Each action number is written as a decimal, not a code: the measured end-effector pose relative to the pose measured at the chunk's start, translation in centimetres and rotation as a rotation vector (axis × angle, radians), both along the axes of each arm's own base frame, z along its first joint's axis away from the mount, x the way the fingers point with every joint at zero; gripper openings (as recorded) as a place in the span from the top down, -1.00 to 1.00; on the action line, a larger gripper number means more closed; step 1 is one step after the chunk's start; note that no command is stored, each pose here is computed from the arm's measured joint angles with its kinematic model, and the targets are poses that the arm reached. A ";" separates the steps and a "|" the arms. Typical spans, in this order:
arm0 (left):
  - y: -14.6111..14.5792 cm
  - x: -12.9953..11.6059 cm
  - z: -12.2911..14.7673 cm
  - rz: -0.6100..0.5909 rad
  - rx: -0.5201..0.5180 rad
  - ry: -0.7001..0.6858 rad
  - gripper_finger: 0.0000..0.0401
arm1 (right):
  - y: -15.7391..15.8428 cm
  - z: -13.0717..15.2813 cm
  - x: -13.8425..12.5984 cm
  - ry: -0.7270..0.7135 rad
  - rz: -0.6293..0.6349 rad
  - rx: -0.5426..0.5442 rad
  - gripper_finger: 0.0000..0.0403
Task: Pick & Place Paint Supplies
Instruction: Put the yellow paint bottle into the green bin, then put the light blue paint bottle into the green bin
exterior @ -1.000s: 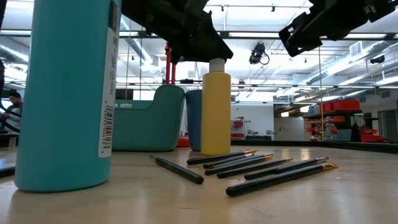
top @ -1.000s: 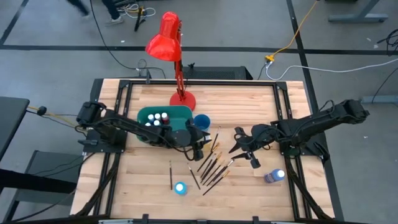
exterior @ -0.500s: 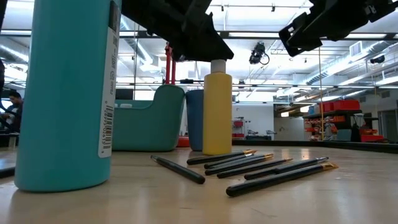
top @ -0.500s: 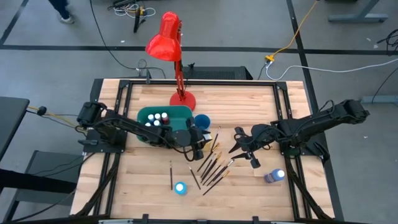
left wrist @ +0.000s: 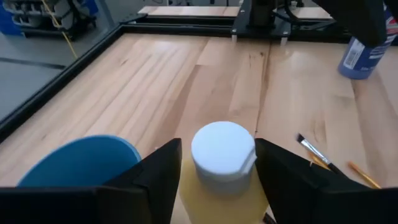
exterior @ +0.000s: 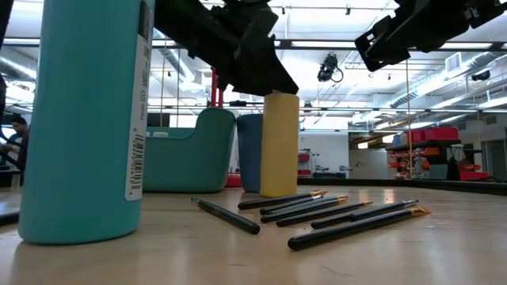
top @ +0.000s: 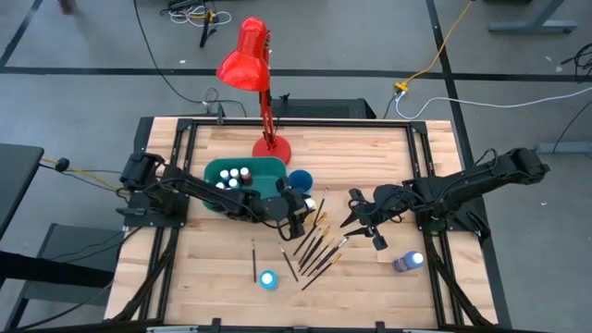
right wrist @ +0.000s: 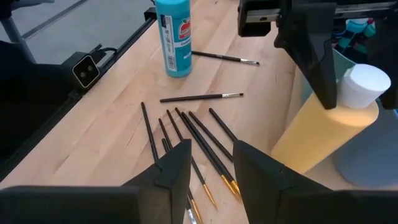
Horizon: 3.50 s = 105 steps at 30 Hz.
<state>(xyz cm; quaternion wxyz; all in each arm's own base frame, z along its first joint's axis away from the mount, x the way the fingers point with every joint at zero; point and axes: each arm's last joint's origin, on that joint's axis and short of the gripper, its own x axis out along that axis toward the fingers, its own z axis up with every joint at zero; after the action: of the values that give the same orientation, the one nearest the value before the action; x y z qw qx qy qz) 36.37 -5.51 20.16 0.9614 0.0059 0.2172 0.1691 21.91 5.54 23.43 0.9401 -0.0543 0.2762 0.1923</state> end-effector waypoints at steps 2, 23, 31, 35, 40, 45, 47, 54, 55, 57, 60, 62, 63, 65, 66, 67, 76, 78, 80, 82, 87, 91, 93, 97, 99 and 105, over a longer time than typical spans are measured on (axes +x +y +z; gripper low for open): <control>0.0 0.0 0.1 0.001 0.019 -0.004 -0.01 | 0.0 0.0 0.0 0.000 0.000 0.000 0.37; -1.0 -1.9 5.3 -0.030 -0.049 -0.175 0.34 | 0.0 -0.1 0.0 0.007 -0.001 -0.002 0.37; -2.0 -6.8 11.2 0.016 -0.009 -0.273 0.34 | 0.0 -0.1 -0.1 0.011 -0.001 -0.004 0.37; -1.8 -9.3 12.6 0.174 0.089 -0.251 0.35 | 0.0 -0.1 -0.1 0.010 0.002 -0.007 0.37; -0.8 -11.2 13.6 0.366 0.106 -0.275 0.29 | 0.0 -0.1 -0.1 0.006 0.007 -0.014 0.37; 1.2 -11.6 11.8 0.487 0.075 -0.175 0.34 | 0.0 -0.1 0.0 0.000 0.013 -0.023 0.37; 1.8 -11.0 10.6 0.531 0.025 -0.142 0.35 | 0.0 -0.1 0.0 0.000 0.013 -0.023 0.37; 3.2 -8.3 6.8 0.630 0.001 -0.053 0.28 | 0.0 -0.1 0.0 -0.001 0.013 -0.023 0.37; 3.3 -7.9 6.2 0.643 -0.003 -0.046 0.27 | 0.0 -0.1 0.0 0.000 0.013 -0.023 0.37; 3.6 -7.3 5.1 0.670 -0.017 -0.029 0.31 | 0.0 -0.1 0.0 -0.001 0.013 -0.023 0.37; 4.2 -6.9 4.0 0.726 -0.040 -0.021 0.35 | 0.0 -0.1 -0.1 0.003 0.013 -0.024 0.37; 4.3 -6.9 3.2 0.770 -0.043 -0.017 0.35 | 0.0 -0.1 -0.1 0.009 0.013 -0.024 0.37; 4.4 -6.9 2.9 0.786 -0.056 -0.020 0.35 | 0.0 -0.2 -0.1 0.011 0.013 -0.024 0.37; 4.4 -6.9 2.5 0.818 -0.055 -0.028 0.33 | 0.0 -0.2 -0.1 0.011 0.012 -0.024 0.37; 4.4 -6.8 2.3 0.828 -0.061 -0.038 0.31 | 0.0 -0.2 -0.1 0.014 0.013 -0.024 0.37; 4.4 -6.7 2.2 0.828 -0.072 -0.037 0.28 | 0.0 -0.2 -0.1 0.015 0.012 -0.024 0.37; 4.4 -6.8 1.0 0.880 -0.038 -0.022 0.35 | 0.0 -0.2 -0.1 0.014 0.012 -0.023 0.37; 4.4 -7.1 0.9 0.894 -0.025 -0.004 0.34 | 0.0 -0.2 -0.1 0.015 0.012 -0.023 0.37; 4.4 -7.1 0.7 0.907 -0.034 -0.017 0.27 | 0.0 -0.2 -0.1 0.014 0.012 -0.023 0.37; 4.5 -7.2 0.7 0.918 -0.035 -0.021 0.20 | 0.0 -0.2 -0.1 0.014 0.012 -0.023 0.37; 4.4 -7.2 0.7 0.910 -0.046 -0.014 0.14 | 0.0 -0.1 -0.1 0.010 0.011 -0.022 0.37; 4.4 -7.2 0.7 0.910 -0.043 -0.008 0.12 | 0.0 -0.1 -0.1 0.007 0.012 -0.021 0.37; 4.4 -7.2 0.7 0.901 -0.030 0.006 0.12 | 0.0 -0.1 -0.1 0.007 0.012 -0.021 0.37; 4.4 -7.1 0.9 0.878 -0.005 0.038 0.12 | 0.0 -0.1 -0.1 0.007 0.012 -0.021 0.37; 4.4 -7.3 1.7 0.852 -0.018 0.046 0.12 | 0.0 -0.1 -0.1 0.007 0.011 -0.021 0.37; 4.2 -8.1 5.5 0.748 -0.095 0.028 0.11 | 0.0 -0.1 0.0 0.001 0.011 -0.020 0.37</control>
<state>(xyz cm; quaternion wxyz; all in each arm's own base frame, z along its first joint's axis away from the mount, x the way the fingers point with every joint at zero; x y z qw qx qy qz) 28.29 -1.34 25.71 0.8294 -0.1160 0.2250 0.4981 21.88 5.53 23.35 0.9382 -0.0651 0.2784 0.1949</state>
